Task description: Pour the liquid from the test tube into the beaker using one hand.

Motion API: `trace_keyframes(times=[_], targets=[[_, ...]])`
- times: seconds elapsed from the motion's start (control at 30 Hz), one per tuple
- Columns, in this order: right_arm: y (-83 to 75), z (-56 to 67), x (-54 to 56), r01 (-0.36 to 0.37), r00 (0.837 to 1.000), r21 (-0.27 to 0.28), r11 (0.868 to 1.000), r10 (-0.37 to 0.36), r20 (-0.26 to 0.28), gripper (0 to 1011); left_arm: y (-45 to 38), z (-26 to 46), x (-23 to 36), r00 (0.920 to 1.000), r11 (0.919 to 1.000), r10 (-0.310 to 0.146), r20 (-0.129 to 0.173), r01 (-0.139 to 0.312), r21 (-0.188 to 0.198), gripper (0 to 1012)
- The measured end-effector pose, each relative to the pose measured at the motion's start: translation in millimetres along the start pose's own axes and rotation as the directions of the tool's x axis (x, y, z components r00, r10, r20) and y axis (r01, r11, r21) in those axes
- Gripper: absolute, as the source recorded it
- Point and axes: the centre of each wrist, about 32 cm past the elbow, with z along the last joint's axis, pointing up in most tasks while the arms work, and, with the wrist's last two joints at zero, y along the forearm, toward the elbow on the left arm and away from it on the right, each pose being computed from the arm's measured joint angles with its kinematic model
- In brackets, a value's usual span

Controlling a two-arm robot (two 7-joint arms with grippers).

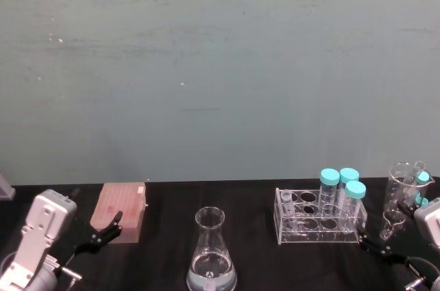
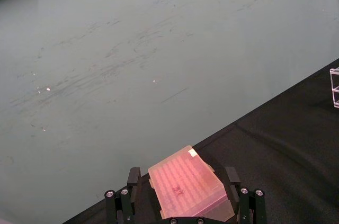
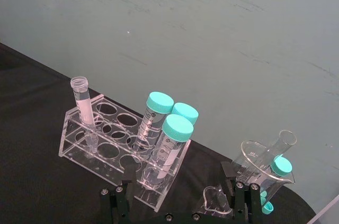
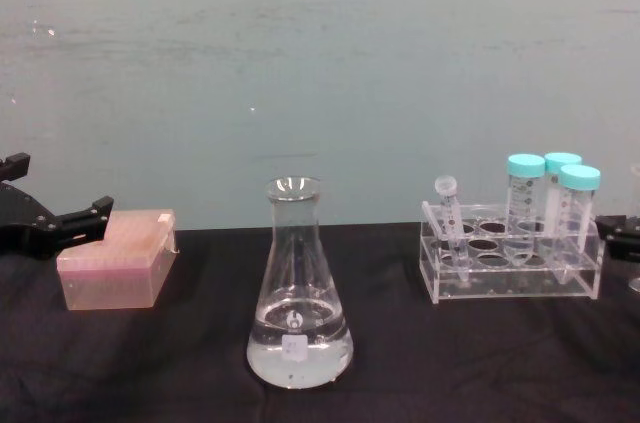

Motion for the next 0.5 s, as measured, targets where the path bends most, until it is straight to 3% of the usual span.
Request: trace_keyframes(times=[0.5], targets=[[0.0,0.0,0.0,0.000,1.000,0.000,1.000,0.000,0.000,1000,0.0,0.0,0.0,1.0000,1.0000,0.000,0.000,0.000,0.000,1000]])
